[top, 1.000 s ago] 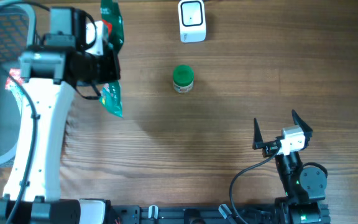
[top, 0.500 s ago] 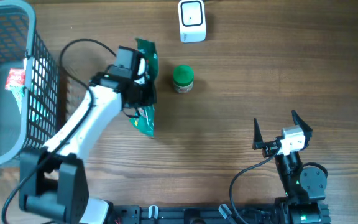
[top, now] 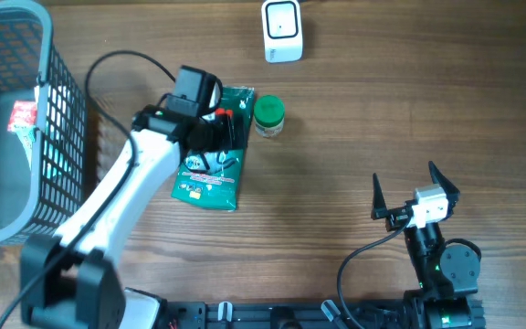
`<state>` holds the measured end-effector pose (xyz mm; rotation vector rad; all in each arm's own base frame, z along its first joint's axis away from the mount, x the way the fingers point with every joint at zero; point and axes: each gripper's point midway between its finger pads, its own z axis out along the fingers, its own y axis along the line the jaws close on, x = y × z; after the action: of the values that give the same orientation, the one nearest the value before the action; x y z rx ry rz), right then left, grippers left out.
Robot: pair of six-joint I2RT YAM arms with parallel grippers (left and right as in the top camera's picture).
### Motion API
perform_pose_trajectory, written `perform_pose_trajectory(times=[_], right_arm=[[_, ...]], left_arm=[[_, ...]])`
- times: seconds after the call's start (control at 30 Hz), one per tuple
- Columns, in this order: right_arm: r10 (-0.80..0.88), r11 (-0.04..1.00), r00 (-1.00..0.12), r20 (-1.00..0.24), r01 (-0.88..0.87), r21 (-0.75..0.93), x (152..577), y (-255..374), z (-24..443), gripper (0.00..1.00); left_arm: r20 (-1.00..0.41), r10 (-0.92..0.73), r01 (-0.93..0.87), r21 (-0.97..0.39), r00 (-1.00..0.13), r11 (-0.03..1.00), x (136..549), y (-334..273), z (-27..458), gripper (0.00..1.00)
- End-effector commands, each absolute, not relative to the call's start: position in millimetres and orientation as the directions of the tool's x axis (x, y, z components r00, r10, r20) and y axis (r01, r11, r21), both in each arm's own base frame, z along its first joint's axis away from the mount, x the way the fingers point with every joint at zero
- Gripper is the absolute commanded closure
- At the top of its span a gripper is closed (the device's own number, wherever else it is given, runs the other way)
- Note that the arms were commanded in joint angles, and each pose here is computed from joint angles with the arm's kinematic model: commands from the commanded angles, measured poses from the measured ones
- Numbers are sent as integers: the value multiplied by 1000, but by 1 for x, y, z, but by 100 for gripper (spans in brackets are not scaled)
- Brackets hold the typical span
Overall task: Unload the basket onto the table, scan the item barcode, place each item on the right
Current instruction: 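Lift the glove package out and lay it left of the jar, then return the left gripper to the basket and grasp the light-green wipes pack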
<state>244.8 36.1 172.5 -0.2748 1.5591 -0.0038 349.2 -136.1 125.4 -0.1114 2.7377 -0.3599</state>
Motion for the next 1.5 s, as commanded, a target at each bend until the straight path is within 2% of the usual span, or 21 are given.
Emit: perform_pose_trajectory(times=[0.0, 0.1, 0.33, 0.53, 0.73, 0.9, 1.1, 1.23, 1.37, 1.47], right_arm=[[-179, 970, 22, -984, -165, -181, 245, 36, 173, 0], [-179, 970, 22, -984, -165, -181, 245, 36, 173, 0], [-179, 970, 22, -984, -165, -181, 245, 36, 173, 1], [-180, 969, 22, -983, -165, -181, 245, 36, 173, 0], [-179, 970, 22, -984, -165, -181, 245, 36, 173, 0], [-180, 969, 21, -983, -166, -181, 245, 36, 173, 0], [-179, 970, 22, -984, -165, -181, 245, 36, 173, 0], [-179, 970, 22, -984, -165, -181, 245, 36, 173, 0], [-180, 969, 22, -983, -165, -181, 245, 36, 173, 0], [-180, 969, 22, -983, -165, -181, 245, 36, 173, 0]], left_arm=[[-576, -152, -6, -247, -803, 969, 364, -122, 210, 0], [-717, -185, -49, -206, -672, 977, 363, -89, 270, 0], [-837, -346, -241, -263, -423, 934, 349, 2, 356, 0], [-839, -508, -423, -397, -192, 815, 333, 90, 406, 0], [-736, -676, -529, -570, -10, 629, 315, 163, 409, 0], [-630, -775, -568, -622, -46, 539, 322, 204, 369, 0], [-481, -866, -717, -554, -139, 423, 337, 240, 278, 0], [-456, -838, -747, -435, -300, 504, 352, 250, 220, 0], [-415, -808, -799, -255, -419, 545, 351, 262, 159, 1], [-364, -759, -754, -191, -540, 629, 358, 255, 124, 0]])
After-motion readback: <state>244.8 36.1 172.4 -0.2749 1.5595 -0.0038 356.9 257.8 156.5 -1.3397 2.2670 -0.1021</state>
